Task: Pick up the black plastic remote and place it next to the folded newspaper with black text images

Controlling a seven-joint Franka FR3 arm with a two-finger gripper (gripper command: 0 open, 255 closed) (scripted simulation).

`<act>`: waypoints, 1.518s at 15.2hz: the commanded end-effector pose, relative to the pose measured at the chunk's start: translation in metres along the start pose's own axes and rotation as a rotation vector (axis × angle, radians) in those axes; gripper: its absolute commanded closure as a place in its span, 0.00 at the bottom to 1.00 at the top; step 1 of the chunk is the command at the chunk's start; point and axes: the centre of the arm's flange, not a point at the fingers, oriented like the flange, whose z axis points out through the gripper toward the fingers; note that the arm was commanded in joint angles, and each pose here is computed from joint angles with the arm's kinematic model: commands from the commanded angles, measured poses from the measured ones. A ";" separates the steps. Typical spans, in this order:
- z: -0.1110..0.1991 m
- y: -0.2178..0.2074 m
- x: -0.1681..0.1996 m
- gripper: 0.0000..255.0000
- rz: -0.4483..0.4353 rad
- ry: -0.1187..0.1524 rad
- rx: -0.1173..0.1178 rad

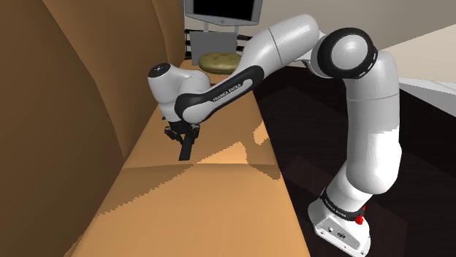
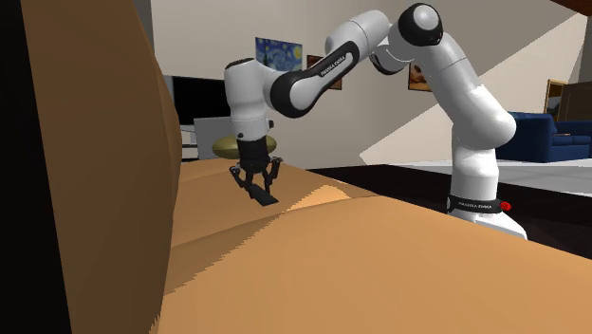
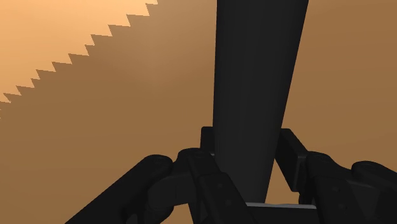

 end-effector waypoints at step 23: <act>-0.106 0.022 0.027 1.00 0.000 -0.004 -0.012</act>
